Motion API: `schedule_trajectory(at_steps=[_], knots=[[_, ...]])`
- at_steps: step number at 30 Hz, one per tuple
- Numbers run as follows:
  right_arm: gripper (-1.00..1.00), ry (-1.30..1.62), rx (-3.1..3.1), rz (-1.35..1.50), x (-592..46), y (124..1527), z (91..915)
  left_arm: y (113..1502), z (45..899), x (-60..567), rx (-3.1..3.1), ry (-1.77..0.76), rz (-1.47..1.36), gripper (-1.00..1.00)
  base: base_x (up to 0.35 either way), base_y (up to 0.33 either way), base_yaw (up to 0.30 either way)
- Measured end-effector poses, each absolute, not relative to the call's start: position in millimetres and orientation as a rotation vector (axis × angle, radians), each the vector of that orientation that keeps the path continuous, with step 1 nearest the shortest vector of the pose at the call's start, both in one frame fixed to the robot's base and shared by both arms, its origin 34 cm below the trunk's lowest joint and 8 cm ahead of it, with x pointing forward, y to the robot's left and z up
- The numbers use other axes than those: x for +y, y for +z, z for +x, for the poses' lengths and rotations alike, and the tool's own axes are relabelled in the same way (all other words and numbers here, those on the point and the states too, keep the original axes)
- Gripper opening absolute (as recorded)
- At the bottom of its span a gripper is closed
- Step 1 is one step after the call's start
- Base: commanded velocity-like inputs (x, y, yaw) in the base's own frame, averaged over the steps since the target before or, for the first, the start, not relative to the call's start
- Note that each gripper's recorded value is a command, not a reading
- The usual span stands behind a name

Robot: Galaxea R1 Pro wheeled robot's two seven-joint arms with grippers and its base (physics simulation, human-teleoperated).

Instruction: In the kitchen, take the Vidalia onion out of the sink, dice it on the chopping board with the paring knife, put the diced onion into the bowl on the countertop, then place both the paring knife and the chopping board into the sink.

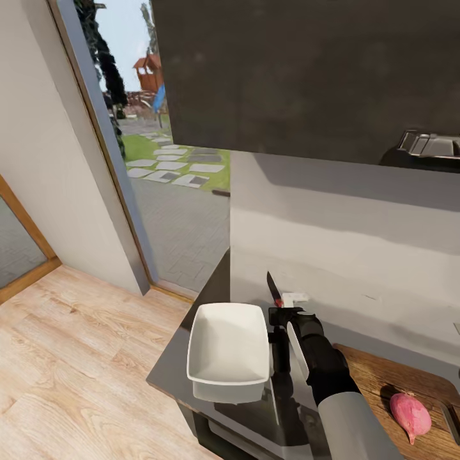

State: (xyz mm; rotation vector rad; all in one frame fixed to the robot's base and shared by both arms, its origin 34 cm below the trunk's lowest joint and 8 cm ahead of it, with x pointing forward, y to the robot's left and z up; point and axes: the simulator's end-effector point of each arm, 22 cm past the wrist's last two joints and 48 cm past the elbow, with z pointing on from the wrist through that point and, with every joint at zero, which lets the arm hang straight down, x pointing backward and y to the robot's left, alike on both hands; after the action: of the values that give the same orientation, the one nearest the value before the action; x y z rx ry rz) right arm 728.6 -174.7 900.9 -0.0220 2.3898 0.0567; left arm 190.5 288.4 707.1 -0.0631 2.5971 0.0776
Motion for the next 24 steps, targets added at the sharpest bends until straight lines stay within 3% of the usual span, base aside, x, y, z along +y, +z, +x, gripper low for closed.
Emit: schedule_trajectory(at_steps=[24], knots=[[-1.0, 0.063, 2.356, -0.018, -173.9, 923.0, 731.6, 710.2, 201.1, 288.8, 2.561, 0.076, -0.063, 1.0, 0.0, 0.0, 0.0]])
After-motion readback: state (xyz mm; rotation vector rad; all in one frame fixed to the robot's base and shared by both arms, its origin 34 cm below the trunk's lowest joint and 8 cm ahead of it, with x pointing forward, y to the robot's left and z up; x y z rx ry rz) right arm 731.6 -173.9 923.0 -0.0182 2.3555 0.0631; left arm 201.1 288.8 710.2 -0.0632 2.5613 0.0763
